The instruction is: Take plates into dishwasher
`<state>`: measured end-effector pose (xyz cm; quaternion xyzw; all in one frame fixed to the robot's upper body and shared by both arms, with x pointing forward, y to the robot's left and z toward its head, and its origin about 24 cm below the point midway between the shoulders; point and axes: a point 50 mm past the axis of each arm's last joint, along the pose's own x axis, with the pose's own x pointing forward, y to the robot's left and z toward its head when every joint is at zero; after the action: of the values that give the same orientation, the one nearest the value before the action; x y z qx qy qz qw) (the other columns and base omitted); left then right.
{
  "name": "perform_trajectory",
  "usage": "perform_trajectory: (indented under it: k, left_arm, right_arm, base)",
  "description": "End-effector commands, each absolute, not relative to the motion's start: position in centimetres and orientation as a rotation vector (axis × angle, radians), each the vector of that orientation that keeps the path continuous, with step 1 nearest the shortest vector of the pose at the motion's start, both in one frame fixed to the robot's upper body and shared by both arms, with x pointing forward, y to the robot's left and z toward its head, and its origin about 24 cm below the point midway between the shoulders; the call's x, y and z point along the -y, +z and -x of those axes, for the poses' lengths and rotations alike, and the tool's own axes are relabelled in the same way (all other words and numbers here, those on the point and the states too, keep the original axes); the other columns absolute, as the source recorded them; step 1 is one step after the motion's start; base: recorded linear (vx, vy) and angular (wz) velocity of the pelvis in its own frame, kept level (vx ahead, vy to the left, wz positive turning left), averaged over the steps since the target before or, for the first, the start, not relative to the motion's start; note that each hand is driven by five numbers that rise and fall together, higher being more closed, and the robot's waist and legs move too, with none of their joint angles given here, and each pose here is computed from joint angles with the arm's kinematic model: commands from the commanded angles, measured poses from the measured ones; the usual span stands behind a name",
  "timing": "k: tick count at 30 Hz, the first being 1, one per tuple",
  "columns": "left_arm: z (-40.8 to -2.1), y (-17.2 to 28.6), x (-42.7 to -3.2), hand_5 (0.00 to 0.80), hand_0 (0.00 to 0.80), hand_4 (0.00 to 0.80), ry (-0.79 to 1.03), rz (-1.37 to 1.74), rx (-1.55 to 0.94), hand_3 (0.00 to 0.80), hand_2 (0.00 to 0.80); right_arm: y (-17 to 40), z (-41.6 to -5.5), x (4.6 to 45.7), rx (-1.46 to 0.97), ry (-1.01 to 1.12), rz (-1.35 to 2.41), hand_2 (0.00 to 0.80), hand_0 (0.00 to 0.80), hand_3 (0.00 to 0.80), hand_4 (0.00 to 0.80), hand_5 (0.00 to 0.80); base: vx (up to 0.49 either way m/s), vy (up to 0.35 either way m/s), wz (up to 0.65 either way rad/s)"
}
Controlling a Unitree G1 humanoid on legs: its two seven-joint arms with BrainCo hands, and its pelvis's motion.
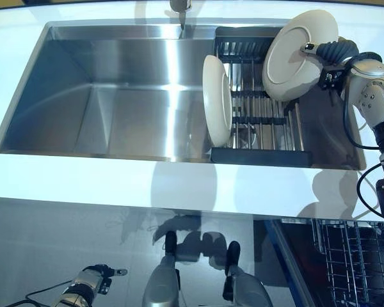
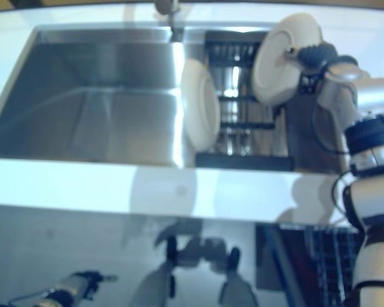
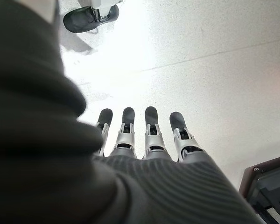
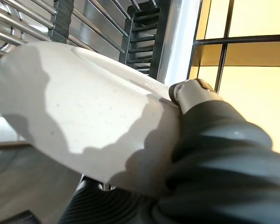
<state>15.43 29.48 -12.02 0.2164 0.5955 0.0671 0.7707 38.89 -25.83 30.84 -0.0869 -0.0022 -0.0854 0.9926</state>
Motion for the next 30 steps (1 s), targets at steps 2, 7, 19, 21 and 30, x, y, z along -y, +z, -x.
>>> perform_trajectory:
  k: [2, 7, 19, 21, 30]
  left_arm:
    - [-14.5, -11.5, -31.5, 0.000, 0.000, 0.000, 0.171, -0.543, -1.340, 0.000, 0.000]
    - [-13.8, -11.7, -31.8, 0.000, 0.000, 0.000, 0.170, -0.564, -1.355, 0.000, 0.000]
    - [-11.8, -12.2, -32.3, 0.000, 0.000, 0.000, 0.154, -0.605, -1.380, 0.000, 0.000]
    - [-11.3, -12.3, -32.4, 0.000, 0.000, 0.000, 0.141, -0.621, -1.384, 0.000, 0.000]
    - [-10.6, -12.3, -32.9, 0.000, 0.000, 0.000, 0.123, -0.644, -1.378, 0.000, 0.000]
  right_arm:
    - [34.9, -38.0, 26.5, 0.156, -0.227, 0.204, 0.800, 0.800, 0.800, 0.800, 0.800]
    - [35.4, -37.6, 27.3, 0.171, -0.276, 0.236, 0.800, 0.800, 0.800, 0.800, 0.800]
    - [36.8, -35.8, 30.5, 0.151, -0.383, 0.406, 0.800, 0.800, 0.800, 0.800, 0.800]
    - [36.8, -35.4, 31.3, 0.134, -0.409, 0.429, 0.800, 0.800, 0.800, 0.800, 0.800]
    - [37.1, -33.3, 34.6, 0.080, -0.431, 0.527, 0.800, 0.800, 0.800, 0.800, 0.800]
  base:
    - [0.000, 0.000, 0.00]
    - [0.000, 0.000, 0.00]
    - [0.003, -0.008, -0.06]
    - [-0.001, 0.006, -0.19]
    - [0.024, 0.017, -0.17]
